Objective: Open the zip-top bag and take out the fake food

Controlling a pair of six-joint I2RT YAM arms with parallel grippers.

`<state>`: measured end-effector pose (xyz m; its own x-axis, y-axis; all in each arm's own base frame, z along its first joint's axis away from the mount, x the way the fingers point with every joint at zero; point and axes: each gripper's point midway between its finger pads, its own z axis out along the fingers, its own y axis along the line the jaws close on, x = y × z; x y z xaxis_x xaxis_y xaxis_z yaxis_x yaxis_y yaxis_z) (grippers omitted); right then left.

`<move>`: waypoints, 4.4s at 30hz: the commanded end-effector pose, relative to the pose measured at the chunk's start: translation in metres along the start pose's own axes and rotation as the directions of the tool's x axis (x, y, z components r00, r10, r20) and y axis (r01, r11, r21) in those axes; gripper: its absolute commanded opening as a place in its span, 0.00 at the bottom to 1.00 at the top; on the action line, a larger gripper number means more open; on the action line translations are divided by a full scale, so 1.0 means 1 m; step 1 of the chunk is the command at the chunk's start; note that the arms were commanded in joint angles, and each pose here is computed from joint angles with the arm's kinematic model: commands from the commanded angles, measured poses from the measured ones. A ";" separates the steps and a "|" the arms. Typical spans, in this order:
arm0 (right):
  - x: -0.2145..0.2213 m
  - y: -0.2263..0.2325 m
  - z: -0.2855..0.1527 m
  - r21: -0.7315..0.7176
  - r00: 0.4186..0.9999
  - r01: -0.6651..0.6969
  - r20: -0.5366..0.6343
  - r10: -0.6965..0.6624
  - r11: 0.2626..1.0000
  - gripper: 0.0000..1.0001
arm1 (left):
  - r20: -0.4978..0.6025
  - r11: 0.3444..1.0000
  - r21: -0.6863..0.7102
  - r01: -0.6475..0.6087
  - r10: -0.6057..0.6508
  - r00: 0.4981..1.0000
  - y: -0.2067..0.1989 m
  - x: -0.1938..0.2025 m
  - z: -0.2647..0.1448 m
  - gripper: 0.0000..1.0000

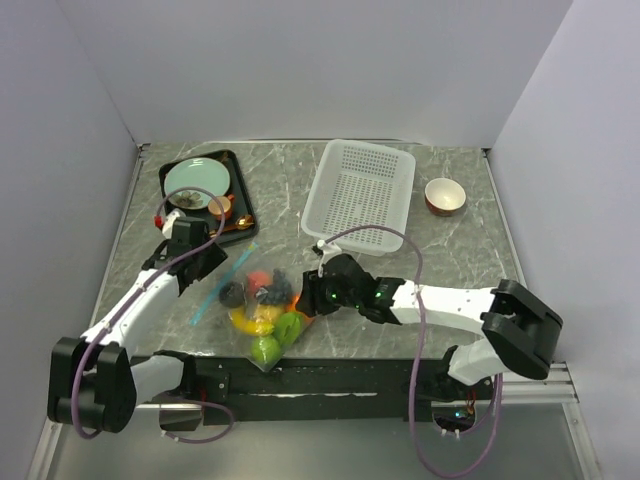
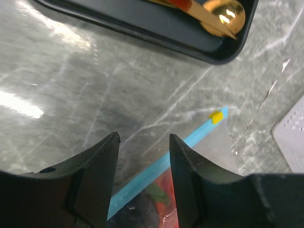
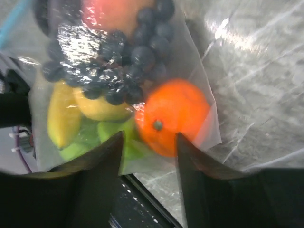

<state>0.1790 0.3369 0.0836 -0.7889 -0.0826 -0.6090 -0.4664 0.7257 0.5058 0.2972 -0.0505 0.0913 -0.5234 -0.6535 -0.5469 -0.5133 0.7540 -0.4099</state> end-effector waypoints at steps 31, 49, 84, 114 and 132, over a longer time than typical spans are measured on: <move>-0.026 -0.084 -0.025 0.307 0.993 -0.084 0.107 0.053 0.948 0.14 | -0.178 0.934 0.328 0.144 -0.088 0.980 -0.011 0.074 -0.016 0.51; -0.073 -0.017 -0.062 0.137 0.981 -0.014 0.191 -0.013 0.990 0.51 | -0.171 0.845 0.521 0.119 -0.033 0.985 -0.043 0.083 -0.085 0.01; -0.198 0.052 -0.181 -0.287 0.733 0.519 0.634 -0.246 0.805 0.68 | 0.599 -0.056 0.732 -0.679 0.528 0.602 -0.181 -0.001 -0.272 0.01; -0.213 0.074 -0.211 -0.372 0.634 0.669 0.737 -0.233 0.643 0.86 | 0.627 -0.238 0.760 -0.604 0.515 0.585 -0.200 -0.001 -0.312 0.01; -0.236 0.095 -0.221 -0.362 0.580 0.735 0.774 -0.254 0.573 0.87 | 0.650 -0.279 0.746 -0.605 0.502 0.570 -0.206 -0.007 -0.327 0.01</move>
<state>0.2440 0.2708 0.3893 -0.0917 0.2803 -0.9555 -0.9760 0.1649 0.1420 0.1928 -0.2208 0.3872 -0.2234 0.0851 -0.9710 0.9380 0.2896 -0.1904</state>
